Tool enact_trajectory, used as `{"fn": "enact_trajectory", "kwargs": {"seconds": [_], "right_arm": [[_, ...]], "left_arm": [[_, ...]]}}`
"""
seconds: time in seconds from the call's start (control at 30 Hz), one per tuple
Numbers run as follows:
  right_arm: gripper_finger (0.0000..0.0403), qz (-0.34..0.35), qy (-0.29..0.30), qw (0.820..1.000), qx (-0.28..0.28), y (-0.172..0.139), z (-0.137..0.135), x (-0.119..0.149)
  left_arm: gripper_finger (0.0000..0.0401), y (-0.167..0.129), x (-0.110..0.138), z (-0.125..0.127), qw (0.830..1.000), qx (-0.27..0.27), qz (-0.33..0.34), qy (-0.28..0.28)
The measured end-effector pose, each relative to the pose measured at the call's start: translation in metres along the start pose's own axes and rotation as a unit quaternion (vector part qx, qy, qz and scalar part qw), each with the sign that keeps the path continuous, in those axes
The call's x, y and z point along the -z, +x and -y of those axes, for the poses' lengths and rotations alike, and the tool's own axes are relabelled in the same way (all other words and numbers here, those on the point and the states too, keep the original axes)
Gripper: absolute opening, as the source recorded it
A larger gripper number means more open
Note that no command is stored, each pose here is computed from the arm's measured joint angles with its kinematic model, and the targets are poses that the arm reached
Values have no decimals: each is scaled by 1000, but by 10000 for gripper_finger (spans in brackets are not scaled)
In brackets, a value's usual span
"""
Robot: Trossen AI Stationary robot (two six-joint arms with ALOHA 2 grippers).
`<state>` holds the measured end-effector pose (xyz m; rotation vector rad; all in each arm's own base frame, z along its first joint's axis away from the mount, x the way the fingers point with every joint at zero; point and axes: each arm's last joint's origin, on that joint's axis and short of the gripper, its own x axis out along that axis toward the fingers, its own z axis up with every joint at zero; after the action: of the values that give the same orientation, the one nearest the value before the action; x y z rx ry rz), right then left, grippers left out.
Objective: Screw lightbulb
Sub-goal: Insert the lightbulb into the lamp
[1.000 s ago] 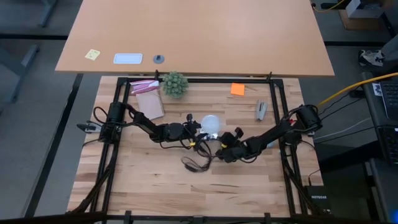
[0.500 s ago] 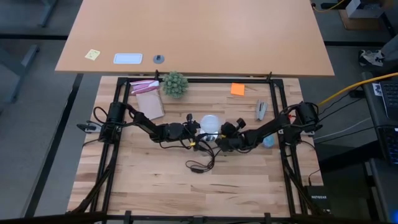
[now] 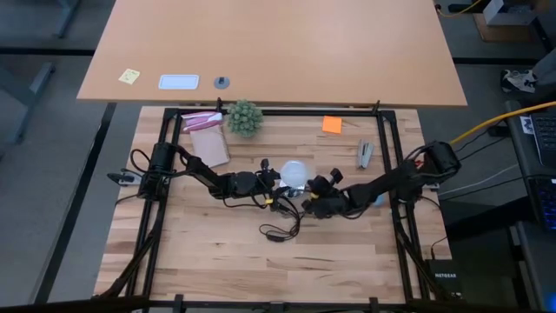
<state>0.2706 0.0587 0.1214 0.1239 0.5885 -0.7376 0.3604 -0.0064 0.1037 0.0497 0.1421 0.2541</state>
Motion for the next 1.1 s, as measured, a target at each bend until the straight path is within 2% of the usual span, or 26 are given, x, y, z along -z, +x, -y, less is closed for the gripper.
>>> {"fn": "enact_trajectory", "kwargs": {"seconds": [0.23,0.33,0.47,0.6,1.1], "right_arm": [[24,-61,-20,991,-116,-17,-14,8],[24,-85,-25,987,-131,-16,-19,16],[24,-92,-38,990,-104,-7,-20,28],[24,-70,-35,996,-51,4,-15,32],[24,-53,-9,995,79,37,31,31]], "left_arm": [[159,0,0,0,1000,0,0,0],[159,0,0,0,1000,0,0,0],[159,0,0,0,1000,0,0,0],[159,0,0,0,1000,0,0,0],[159,0,0,0,1000,-2,0,5]]}}
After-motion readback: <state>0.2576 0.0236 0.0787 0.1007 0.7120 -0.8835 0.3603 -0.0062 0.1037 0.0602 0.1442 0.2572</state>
